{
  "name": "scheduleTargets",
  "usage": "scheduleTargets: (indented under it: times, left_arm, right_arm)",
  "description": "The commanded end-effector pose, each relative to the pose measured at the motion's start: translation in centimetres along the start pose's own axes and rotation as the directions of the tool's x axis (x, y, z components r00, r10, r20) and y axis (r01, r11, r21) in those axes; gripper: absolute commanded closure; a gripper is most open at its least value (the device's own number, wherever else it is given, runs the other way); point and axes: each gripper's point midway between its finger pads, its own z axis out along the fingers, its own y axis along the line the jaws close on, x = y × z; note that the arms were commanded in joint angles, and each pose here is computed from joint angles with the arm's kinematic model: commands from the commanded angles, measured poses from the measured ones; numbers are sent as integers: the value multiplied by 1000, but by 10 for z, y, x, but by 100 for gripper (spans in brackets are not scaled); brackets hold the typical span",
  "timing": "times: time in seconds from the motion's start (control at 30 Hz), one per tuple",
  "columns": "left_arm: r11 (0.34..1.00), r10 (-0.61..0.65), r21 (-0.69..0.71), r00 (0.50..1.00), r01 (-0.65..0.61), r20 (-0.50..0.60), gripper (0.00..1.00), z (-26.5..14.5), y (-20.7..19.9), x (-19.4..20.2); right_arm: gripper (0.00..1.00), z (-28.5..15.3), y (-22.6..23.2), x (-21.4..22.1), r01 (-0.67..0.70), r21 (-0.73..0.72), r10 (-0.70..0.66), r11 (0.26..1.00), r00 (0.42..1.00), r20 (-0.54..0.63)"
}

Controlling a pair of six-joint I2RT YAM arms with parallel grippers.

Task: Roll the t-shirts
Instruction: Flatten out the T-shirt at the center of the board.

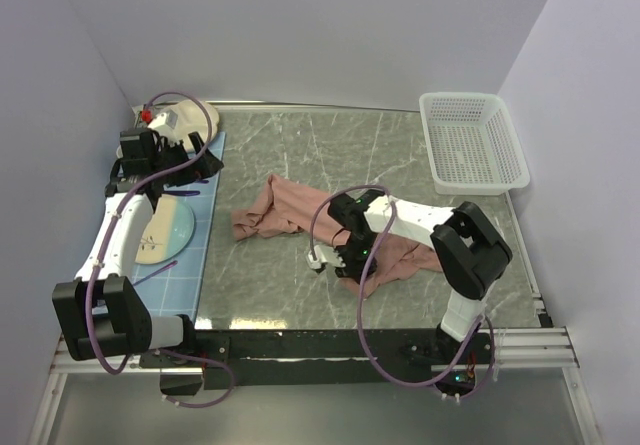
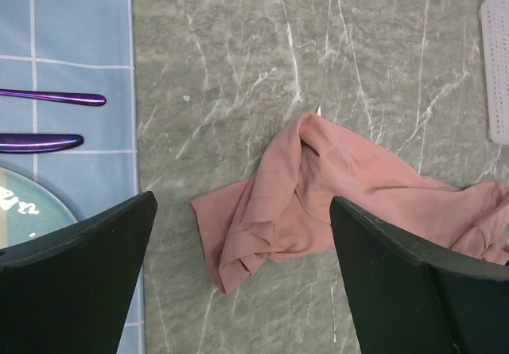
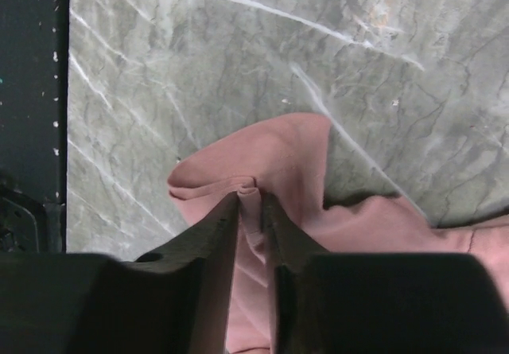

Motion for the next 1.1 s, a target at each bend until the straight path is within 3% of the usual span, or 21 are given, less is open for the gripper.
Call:
scheduleTargets:
  times: [0.0, 0.13, 0.3, 0.4, 0.47, 0.57, 0.67, 0.73, 0.87, 0.97, 1.07]
  left_arm:
    - [1000, 17, 25, 999, -18, 47, 2, -7, -7, -12]
    - [999, 29, 31, 999, -30, 37, 2, -6, -8, -12]
    - [979, 197, 68, 980, -194, -42, 4, 5, -20, -7]
    - [922, 379, 147, 909, -357, -175, 7, 15, -34, 22]
    - [861, 499, 234, 835, -450, -231, 8, 19, -42, 43]
    - [796, 595, 335, 752, -504, -282, 9, 23, -45, 69]
    - [760, 647, 339, 697, -555, -310, 9, 37, -43, 79]
    - [755, 656, 330, 648, -567, -387, 11, 52, -33, 93]
    - [759, 651, 365, 606, -539, -457, 14, 63, -21, 117]
    - [737, 676, 406, 593, -540, -439, 14, 65, -32, 128]
    - [720, 691, 348, 575, -601, -438, 12, 83, -32, 132]
  right_arm:
    - [84, -7, -6, -12, 25, 12, -25, 1000, 999, 25]
    - [98, -28, -17, -20, 0, 108, -5, 994, 999, 51]
    - [100, -109, -28, -31, -86, 320, 42, 944, 989, 141]
    - [100, -160, -30, -20, -210, 401, 141, 892, 971, 195]
    - [100, -195, -31, -8, -321, 454, 222, 831, 940, 259]
    - [100, -238, -33, 11, -490, 508, 328, 708, 866, 378]
    - [100, -277, -33, 26, -625, 542, 373, 561, 776, 508]
    - [100, -292, -31, 30, -681, 540, 378, 495, 728, 572]
    - [100, -315, -26, 32, -713, 578, 329, 397, 698, 636]
    - [100, -313, -24, 35, -731, 572, 336, 372, 681, 651]
    - [100, -313, -26, 42, -753, 563, 351, 341, 658, 667]
